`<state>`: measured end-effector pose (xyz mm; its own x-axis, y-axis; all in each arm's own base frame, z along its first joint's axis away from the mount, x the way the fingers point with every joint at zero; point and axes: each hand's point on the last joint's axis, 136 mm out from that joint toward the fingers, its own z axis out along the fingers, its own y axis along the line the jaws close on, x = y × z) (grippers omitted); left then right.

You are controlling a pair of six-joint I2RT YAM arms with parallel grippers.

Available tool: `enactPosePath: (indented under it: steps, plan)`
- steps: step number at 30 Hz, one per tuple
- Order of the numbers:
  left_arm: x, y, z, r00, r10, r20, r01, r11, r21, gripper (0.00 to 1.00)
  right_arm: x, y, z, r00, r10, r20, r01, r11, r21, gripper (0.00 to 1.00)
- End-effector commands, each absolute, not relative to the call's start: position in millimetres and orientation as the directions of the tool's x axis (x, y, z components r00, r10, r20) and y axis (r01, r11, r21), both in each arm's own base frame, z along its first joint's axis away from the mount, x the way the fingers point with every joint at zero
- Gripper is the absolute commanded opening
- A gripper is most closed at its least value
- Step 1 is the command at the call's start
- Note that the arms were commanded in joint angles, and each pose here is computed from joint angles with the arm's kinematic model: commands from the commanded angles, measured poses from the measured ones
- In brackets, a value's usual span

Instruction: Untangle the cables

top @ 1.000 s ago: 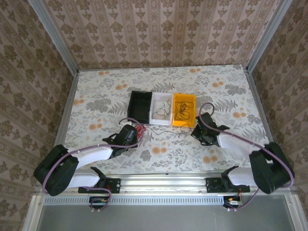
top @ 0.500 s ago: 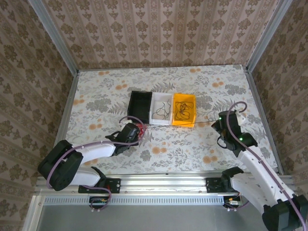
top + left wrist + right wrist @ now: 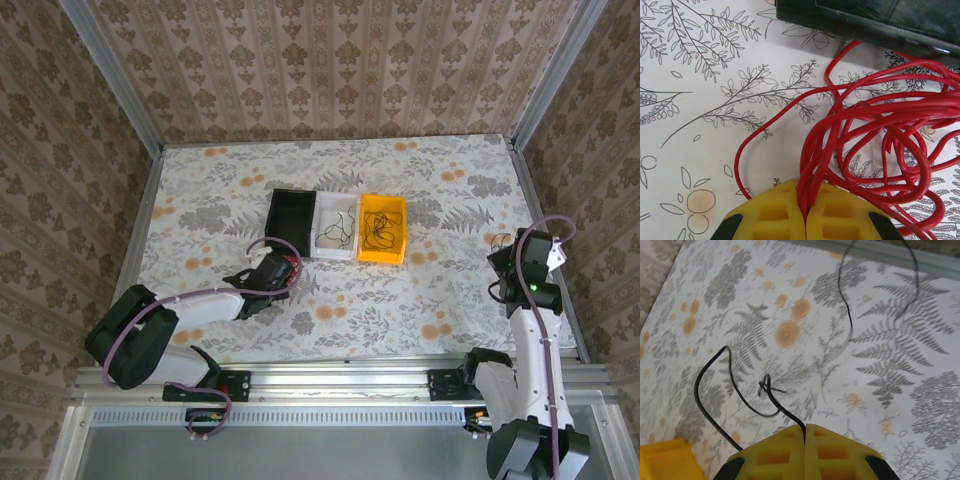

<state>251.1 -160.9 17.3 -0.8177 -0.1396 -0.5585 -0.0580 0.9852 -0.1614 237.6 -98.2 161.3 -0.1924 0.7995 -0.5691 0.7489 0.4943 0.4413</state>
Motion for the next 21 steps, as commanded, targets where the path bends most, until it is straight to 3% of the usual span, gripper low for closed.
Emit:
enactPosePath:
  steps: [1, 6, 12, 17, 21]
  plan:
    - [227, -147, -17, -0.889, -0.018, -0.457, 0.017, 0.997, -0.072, 0.0, 256, -81, 184, -0.261, 0.777, -0.573, 0.64, 0.584, 0.5, 0.03]
    - [221, -208, -9, -0.866, 0.183, -0.465, 0.301, 0.934, -0.193, 0.0, 267, -66, 210, -0.306, 0.732, -0.609, 0.533, 0.662, 0.527, 0.03]
    - [200, -265, -4, -0.81, 0.362, -0.461, 0.526, 0.796, -0.299, 0.0, 290, -16, 279, -0.341, 0.618, -0.709, 0.258, 0.787, 0.561, 0.04]
    - [196, -282, -2, -0.787, 0.409, -0.462, 0.579, 0.749, -0.323, 0.0, 312, 54, 334, -0.405, 0.454, -0.793, -0.022, 0.863, 0.505, 0.04]
    - [202, -277, -1, -0.789, 0.393, -0.472, 0.561, 0.775, -0.291, 0.0, 333, 96, 353, -0.441, 0.373, -0.817, -0.128, 0.874, 0.468, 0.04]
